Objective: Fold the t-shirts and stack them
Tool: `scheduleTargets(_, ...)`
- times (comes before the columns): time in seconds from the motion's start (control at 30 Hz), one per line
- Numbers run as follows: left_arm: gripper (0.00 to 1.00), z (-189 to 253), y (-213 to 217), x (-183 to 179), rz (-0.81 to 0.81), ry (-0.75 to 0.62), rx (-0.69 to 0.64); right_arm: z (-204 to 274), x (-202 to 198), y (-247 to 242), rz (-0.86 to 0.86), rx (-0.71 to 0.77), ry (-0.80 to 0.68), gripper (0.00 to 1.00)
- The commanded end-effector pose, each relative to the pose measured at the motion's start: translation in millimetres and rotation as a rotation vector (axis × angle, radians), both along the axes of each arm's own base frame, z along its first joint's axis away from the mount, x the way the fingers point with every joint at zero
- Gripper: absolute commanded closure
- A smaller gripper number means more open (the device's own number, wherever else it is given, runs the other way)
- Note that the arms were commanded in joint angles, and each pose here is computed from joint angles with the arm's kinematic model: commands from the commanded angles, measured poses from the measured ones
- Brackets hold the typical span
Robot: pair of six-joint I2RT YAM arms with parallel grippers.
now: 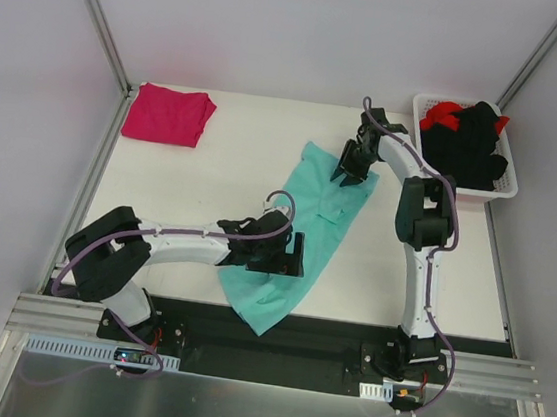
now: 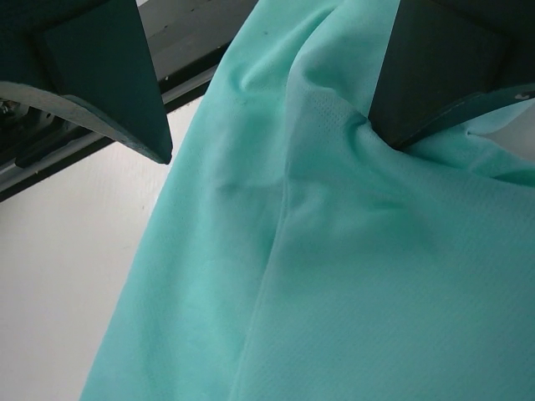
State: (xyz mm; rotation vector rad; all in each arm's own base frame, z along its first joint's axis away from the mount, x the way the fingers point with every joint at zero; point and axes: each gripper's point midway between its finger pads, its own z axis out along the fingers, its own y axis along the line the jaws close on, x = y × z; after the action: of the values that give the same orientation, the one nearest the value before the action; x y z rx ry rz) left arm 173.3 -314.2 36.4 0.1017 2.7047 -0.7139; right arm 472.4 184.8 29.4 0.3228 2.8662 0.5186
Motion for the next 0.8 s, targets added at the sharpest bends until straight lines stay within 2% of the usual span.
scheduleTargets(0.0,0.03,-5.8,-9.4,-11.5,-0.005,0.036,0.034,-4.2,-3.4,11.1,0.028,0.015,0.031,0.6)
scheduleTargets(0.43,0.03,-0.9,0.7,-21.9,-0.003,0.024,0.063,6.4,4.7,1.6,0.036,-0.016,0.001,0.59)
scheduleTargets(0.77,0.01,15.5,12.9,-14.7,0.006,-0.031,0.112,62.9,4.8,-9.6,0.057,-0.04,-0.095,0.56)
